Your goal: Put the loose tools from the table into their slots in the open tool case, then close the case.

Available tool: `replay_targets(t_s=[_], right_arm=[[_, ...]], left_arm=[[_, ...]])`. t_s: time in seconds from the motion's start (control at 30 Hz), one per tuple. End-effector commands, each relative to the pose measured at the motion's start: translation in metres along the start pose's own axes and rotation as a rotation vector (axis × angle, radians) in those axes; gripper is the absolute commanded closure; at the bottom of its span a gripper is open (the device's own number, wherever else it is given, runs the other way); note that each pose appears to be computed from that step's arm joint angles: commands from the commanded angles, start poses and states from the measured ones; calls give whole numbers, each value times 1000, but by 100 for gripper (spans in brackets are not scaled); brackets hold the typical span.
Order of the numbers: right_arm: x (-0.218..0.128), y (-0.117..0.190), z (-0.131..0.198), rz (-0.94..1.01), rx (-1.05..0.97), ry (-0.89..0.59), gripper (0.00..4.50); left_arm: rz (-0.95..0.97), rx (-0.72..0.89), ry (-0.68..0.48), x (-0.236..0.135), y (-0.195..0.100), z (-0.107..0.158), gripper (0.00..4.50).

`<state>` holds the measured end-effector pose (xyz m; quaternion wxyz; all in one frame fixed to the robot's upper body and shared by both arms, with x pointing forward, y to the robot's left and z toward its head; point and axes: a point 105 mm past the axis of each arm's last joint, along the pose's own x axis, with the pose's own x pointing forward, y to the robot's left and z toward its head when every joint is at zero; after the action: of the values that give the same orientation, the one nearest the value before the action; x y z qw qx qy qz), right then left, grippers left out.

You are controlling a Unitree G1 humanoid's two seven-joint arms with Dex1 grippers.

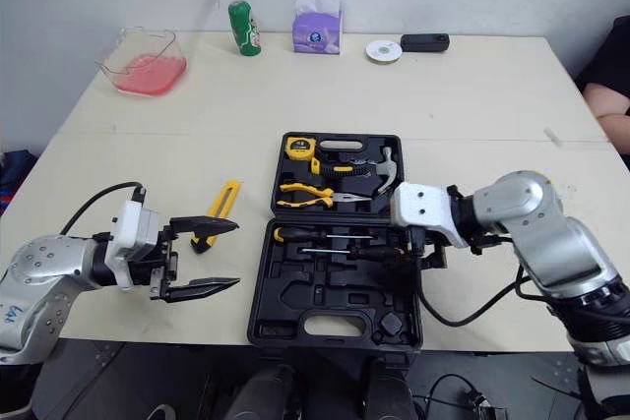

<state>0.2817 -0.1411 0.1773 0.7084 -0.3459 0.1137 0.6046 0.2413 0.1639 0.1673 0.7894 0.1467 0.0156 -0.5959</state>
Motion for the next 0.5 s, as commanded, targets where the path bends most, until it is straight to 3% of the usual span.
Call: replay_targets(t_s=[0.03,0.17,0.27,0.5], right_arm=[[-5,13,13,53,41,-156,2],[0,18,18,51,97,-306,2],[5,17,17,3,141,-389,75],[26,16,0,-84,141,-418,425]], left_arm=[[-10,33,-22,2,-3,9,0],[-10,38,-23,3,-2,11,0],[-13,40,-21,4,-3,11,0],[-25,38,-15,6,-3,13,0]])
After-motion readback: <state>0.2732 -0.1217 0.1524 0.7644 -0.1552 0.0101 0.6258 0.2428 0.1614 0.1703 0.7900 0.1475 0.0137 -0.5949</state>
